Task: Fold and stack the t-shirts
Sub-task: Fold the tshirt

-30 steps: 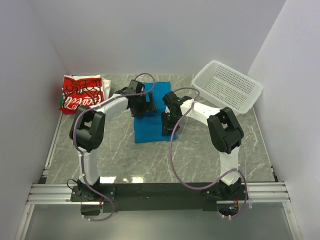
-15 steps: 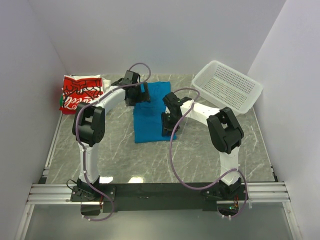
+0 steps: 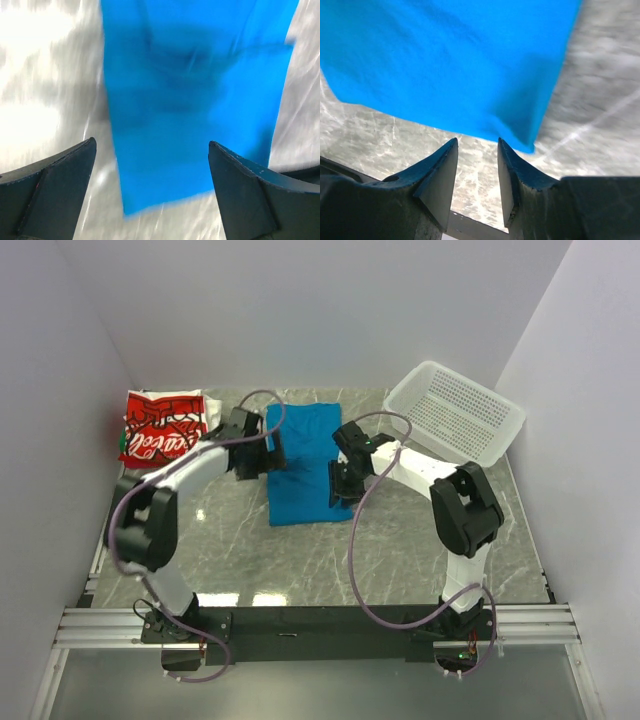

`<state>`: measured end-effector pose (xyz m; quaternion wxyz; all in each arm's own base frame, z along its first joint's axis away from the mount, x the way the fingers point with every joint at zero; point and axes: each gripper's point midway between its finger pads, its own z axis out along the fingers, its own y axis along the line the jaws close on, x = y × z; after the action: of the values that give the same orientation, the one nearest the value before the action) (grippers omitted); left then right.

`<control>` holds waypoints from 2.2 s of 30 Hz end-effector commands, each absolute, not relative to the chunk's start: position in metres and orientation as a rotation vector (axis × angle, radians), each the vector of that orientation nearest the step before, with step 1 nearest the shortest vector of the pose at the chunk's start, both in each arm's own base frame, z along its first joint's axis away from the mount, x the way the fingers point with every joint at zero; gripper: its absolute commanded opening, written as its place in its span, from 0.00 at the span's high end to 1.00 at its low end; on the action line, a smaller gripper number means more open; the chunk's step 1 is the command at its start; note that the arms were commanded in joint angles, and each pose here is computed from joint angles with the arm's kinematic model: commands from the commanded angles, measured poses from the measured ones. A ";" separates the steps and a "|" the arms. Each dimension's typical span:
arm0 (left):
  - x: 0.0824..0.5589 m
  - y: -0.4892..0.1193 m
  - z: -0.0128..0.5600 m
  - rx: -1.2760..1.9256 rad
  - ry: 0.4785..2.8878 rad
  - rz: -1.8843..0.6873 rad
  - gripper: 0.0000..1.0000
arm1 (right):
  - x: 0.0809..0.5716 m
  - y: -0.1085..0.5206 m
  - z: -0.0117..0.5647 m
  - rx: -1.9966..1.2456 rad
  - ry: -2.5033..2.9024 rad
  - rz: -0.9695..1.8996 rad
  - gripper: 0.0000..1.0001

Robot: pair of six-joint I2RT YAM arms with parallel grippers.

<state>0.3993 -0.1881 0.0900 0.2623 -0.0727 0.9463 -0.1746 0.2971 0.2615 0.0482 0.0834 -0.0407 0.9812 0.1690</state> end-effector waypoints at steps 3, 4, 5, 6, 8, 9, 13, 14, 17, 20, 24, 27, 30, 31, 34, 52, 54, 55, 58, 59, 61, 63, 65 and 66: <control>0.345 -0.187 0.106 -0.220 2.506 -0.613 0.01 | 0.308 0.238 0.072 -0.069 2.849 0.414 0.55; 0.338 -0.187 0.107 -0.233 2.506 -0.632 0.01 | 0.308 0.233 0.072 -0.058 2.846 0.392 0.54; 0.326 -0.186 0.105 -0.231 2.513 -0.646 0.01 | 0.307 0.230 0.070 -0.049 2.852 0.382 0.54; 0.319 -0.187 0.104 -0.228 2.519 -0.651 0.01 | 0.305 0.225 0.066 -0.026 2.862 0.367 0.54; 0.305 -0.182 0.099 -0.244 2.530 -0.639 0.01 | 0.306 0.219 0.065 0.001 2.853 0.365 0.53; 0.299 -0.180 0.097 -0.249 2.537 -0.635 0.01 | 0.303 0.216 0.060 0.009 2.865 0.354 0.53; 0.279 -0.172 0.091 -0.284 2.547 -0.635 0.01 | 0.299 0.213 0.049 0.020 2.881 0.350 0.53; 0.274 -0.170 0.091 -0.288 2.546 -0.637 0.01 | 0.299 0.215 0.047 0.022 2.880 0.365 0.53; 0.265 -0.165 0.089 -0.300 2.549 -0.624 0.01 | 0.295 0.217 0.037 0.039 2.892 0.382 0.53; 0.258 -0.161 0.090 -0.300 2.550 -0.616 0.01 | 0.295 0.220 0.034 0.045 2.888 0.402 0.53; 0.253 -0.157 0.089 -0.302 2.553 -0.599 0.01 | 0.293 0.225 0.030 0.050 2.890 0.430 0.53; 0.251 -0.155 0.090 -0.302 2.553 -0.593 0.01 | 0.293 0.226 0.021 0.036 2.908 0.393 0.53; 0.248 -0.153 0.091 -0.304 2.549 -0.589 0.01 | 0.293 0.228 0.015 0.015 2.921 0.370 0.55; 0.248 -0.153 0.091 -0.305 2.550 -0.585 0.01 | 0.293 0.228 0.014 0.016 2.923 0.366 0.55; 0.245 -0.151 0.090 -0.307 2.550 -0.580 0.01 | 0.290 0.227 0.011 0.004 2.937 0.342 0.59; 0.261 -0.155 0.063 -0.351 2.569 -0.541 0.12 | 0.269 0.234 0.004 -0.011 2.982 0.393 1.00; 0.266 -0.156 0.060 -0.344 2.576 -0.517 0.18 | 0.269 0.234 0.005 -0.013 2.980 0.394 1.00; 0.268 -0.154 0.054 -0.347 2.593 -0.484 0.20 | 0.268 0.235 0.004 -0.015 2.983 0.392 1.00; 0.275 -0.158 0.054 -0.326 2.595 -0.461 0.26 | 0.267 0.236 0.004 -0.022 2.985 0.391 1.00; 0.279 -0.159 0.052 -0.322 2.598 -0.440 0.26 | 0.266 0.236 0.004 -0.024 2.986 0.393 1.00; 0.283 -0.163 0.050 -0.301 2.604 -0.421 0.30 | 0.266 0.237 0.004 -0.032 2.987 0.396 1.00; 0.284 -0.165 0.048 -0.288 2.616 -0.409 0.34 | 0.266 0.239 0.005 -0.036 2.986 0.397 1.00; 0.283 -0.167 0.042 -0.280 2.642 -0.395 0.37 | 0.266 0.240 0.005 -0.046 2.984 0.398 1.00; 0.283 -0.167 0.041 -0.273 2.646 -0.389 0.38 | 0.267 0.240 0.005 -0.043 2.983 0.396 1.00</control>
<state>0.2693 -0.1627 0.0341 0.2039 -0.1134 0.9614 -0.1457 0.2778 0.2414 0.0149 0.0822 -0.0069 0.9860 0.1447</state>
